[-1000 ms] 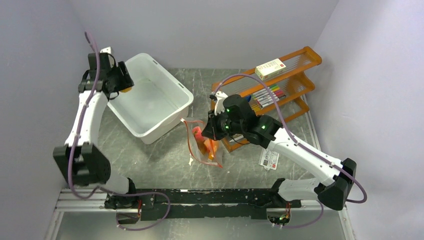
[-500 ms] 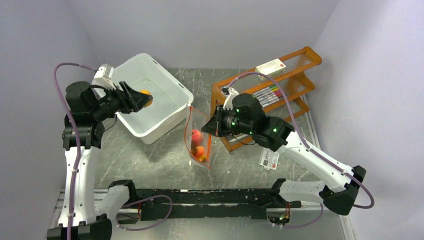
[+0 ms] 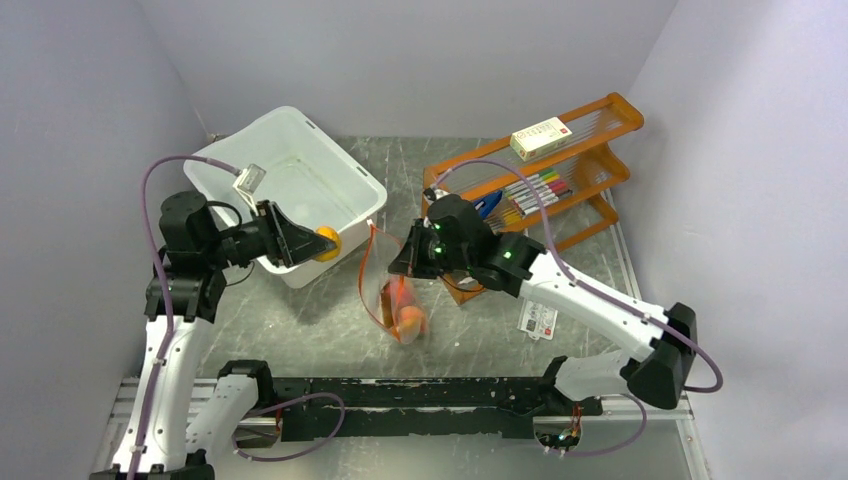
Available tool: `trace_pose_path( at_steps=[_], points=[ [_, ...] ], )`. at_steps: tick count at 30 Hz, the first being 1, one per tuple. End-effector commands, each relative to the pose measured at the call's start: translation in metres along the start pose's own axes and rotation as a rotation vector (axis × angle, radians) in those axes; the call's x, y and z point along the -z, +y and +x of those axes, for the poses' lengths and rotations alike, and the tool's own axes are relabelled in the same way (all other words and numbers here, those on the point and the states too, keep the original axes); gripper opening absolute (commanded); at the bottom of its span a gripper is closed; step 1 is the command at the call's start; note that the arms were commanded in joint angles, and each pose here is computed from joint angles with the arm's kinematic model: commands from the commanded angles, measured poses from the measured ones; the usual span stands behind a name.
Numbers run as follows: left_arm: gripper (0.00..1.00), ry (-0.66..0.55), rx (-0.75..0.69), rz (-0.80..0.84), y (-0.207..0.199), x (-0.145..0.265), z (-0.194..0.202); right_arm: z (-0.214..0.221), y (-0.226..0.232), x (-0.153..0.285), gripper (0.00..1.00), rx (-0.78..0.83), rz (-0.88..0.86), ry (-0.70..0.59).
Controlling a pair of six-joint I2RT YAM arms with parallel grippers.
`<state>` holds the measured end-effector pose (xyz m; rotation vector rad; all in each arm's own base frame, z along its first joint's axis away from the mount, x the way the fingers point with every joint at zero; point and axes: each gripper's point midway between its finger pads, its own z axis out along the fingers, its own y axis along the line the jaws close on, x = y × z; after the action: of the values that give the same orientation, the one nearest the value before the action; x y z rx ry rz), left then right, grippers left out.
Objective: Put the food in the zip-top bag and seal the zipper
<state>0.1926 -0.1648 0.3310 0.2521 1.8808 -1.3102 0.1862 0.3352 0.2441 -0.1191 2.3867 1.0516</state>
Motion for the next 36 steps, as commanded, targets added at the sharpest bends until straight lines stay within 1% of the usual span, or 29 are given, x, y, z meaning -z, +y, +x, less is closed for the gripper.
trace_pose_path(
  at_steps=[1,4,6,9,13,18,22,26,28,31,34,36],
  points=[
    [0.48,0.068,-0.001,0.136,-0.017,-0.001,0.013,-0.021,0.027,-0.007,0.00,-0.018,-0.053,-0.056],
    [0.48,0.092,0.024,0.195,-0.021,-0.001,0.023,-0.018,0.028,-0.014,0.00,-0.042,-0.073,-0.057],
    [0.50,0.092,0.042,0.201,-0.019,-0.002,0.028,-0.012,0.029,-0.017,0.00,-0.050,-0.095,-0.045],
    [0.51,0.083,0.058,0.225,-0.018,-0.003,0.030,-0.008,0.024,-0.021,0.00,-0.036,-0.082,-0.031],
    [0.52,0.074,0.091,0.257,-0.016,-0.009,0.032,-0.006,0.024,-0.019,0.00,-0.014,-0.088,-0.024],
    [0.53,0.100,0.138,0.308,-0.015,-0.014,0.041,-0.009,0.026,-0.016,0.00,-0.003,-0.106,-0.042],
    [0.54,0.095,0.136,0.282,-0.015,-0.019,0.039,-0.003,0.026,-0.018,0.00,0.021,-0.104,-0.009],
    [0.53,0.077,0.111,0.313,-0.030,-0.021,0.032,-0.001,0.024,-0.018,0.00,0.031,-0.105,-0.002],
    [0.55,0.079,0.101,0.263,-0.026,-0.026,0.032,-0.001,0.026,-0.017,0.00,0.032,-0.122,-0.007],
    [0.57,0.095,0.089,0.169,-0.007,-0.031,0.039,-0.002,0.028,-0.015,0.00,0.038,-0.131,-0.014],
    [0.59,0.102,0.099,0.120,0.007,-0.035,0.045,-0.002,0.027,-0.015,0.00,0.042,-0.126,-0.012],
    [0.59,0.102,0.105,0.125,0.006,-0.035,0.046,-0.001,0.027,-0.015,0.00,0.045,-0.127,-0.011]
  ],
)
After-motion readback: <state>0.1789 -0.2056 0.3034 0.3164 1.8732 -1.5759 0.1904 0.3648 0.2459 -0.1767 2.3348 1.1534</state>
